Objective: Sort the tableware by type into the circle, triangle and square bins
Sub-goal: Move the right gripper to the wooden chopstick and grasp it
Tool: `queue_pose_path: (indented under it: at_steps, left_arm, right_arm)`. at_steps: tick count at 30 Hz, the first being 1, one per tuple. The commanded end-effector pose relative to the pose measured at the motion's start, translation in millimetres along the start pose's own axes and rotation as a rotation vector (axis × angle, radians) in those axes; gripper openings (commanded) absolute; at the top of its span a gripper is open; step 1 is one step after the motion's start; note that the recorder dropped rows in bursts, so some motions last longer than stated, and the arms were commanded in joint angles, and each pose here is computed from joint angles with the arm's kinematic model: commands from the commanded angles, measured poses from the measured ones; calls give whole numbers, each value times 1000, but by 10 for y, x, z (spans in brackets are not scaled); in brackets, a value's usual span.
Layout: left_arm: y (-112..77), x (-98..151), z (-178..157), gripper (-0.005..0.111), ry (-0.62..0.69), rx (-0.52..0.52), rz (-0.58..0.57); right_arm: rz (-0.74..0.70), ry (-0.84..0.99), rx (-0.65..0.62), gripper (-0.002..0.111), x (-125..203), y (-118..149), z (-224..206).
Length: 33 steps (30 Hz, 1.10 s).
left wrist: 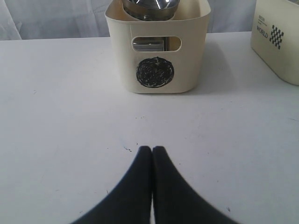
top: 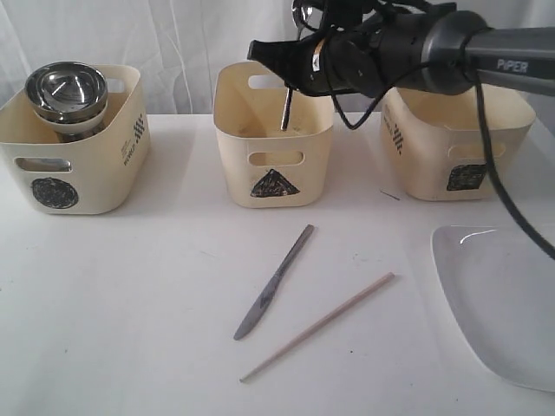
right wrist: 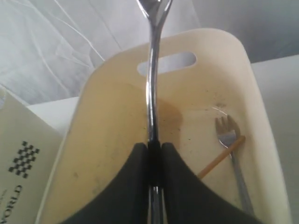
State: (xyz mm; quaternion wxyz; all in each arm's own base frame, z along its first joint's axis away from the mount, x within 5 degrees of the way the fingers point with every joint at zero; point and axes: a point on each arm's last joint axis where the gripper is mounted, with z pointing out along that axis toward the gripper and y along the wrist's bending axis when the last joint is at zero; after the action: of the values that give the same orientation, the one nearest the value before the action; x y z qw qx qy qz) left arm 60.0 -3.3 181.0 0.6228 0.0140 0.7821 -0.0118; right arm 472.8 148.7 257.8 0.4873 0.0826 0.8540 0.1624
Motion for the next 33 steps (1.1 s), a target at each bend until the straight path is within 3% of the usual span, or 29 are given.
queue_pose_path:
  at_steps: [1, 4, 11, 14, 16, 20, 23, 29, 33]
  left_arm:
    - [-2, 8, 0, 0, -3, 3, -11]
    - [-2, 8, 0, 0, -3, 3, -11]
    - [-2, 8, 0, 0, -3, 3, -11]
    - [-2, 8, 0, 0, -3, 3, -11]
    - [-2, 8, 0, 0, -3, 3, -11]
    - [-2, 8, 0, 0, -3, 3, -11]
    - [-2, 8, 0, 0, -3, 3, -11]
    - [-2, 8, 0, 0, -3, 3, -11]
    - [-2, 8, 0, 0, -3, 3, -11]
  right_arm:
    - [-20, 21, 50, 16, -26, -70, 93]
    - [-19, 39, 76, 24, -34, -84, 57]
    - [-161, 151, 175, 24, -39, -154, -302]
    - [-279, 241, 213, 24, 54, -164, -573]
    - [-445, 340, 210, 24, 181, -134, -783]
    - [-891, 660, 35, 24, 568, 9, -1192]
    - [-1096, 886, -129, 24, 838, 57, -1377]
    - [-1203, 1024, -190, 25, 1059, 61, -1458]
    - [-1297, 1038, -251, 39, 1127, 96, -1472]
